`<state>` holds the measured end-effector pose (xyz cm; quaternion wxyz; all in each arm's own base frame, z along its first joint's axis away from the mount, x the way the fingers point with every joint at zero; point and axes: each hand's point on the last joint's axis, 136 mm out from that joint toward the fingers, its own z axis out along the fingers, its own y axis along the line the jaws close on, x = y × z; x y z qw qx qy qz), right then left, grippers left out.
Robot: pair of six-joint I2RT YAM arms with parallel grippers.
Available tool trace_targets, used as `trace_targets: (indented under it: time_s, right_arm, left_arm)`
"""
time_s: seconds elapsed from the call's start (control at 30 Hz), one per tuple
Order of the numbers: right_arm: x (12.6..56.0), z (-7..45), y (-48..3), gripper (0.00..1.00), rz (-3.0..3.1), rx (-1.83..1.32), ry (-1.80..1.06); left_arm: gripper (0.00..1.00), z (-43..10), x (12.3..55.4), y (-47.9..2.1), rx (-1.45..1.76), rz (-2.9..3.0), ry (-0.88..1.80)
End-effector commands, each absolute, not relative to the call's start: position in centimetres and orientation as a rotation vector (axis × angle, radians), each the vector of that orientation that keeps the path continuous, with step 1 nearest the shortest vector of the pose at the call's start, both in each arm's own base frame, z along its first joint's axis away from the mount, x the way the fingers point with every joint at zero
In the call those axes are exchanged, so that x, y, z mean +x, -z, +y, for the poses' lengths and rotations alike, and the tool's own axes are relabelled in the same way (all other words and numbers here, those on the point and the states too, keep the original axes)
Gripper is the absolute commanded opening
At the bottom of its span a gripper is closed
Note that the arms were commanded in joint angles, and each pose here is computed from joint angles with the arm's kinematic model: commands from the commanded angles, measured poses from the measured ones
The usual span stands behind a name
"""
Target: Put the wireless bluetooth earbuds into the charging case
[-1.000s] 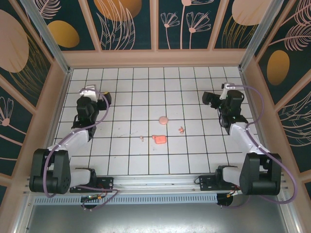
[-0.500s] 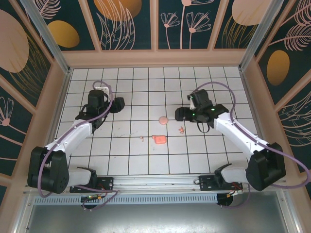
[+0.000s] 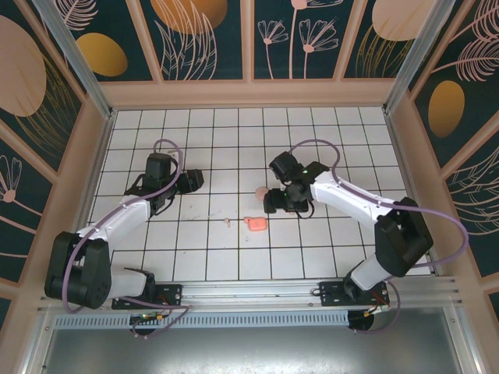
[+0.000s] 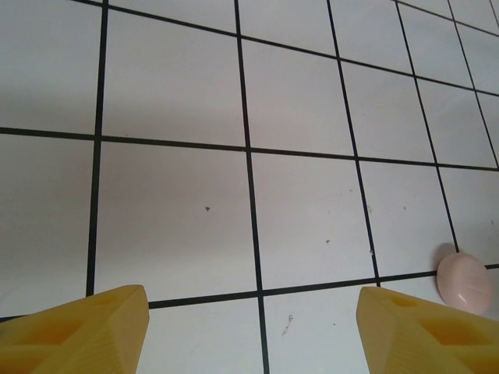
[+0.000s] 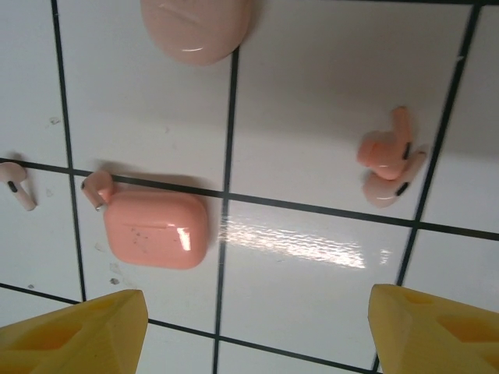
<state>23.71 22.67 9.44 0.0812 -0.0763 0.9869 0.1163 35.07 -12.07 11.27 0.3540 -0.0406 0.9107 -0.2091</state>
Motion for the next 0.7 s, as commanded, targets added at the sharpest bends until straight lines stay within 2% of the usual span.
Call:
trace_targets:
  time_s: [0.0, 0.37, 0.67]
  right_arm:
    - [22.8, 24.6, -9.5, 0.75, 3.000, -0.235, -0.370]
    - [21.6, 28.6, -5.8, 0.76, 3.090, -0.364, -0.314]
    - [21.6, 28.7, -3.4, 0.76, 3.127, -0.385, -0.232]
  left_arm:
    - [0.70, -12.5, 34.4, -10.1, -0.109, 2.402, 0.565]
    - [0.71, -12.5, 34.5, -9.9, -0.097, 2.409, 0.557]
    - [0.71, -12.5, 34.4, -9.7, -0.087, 2.413, 0.546]
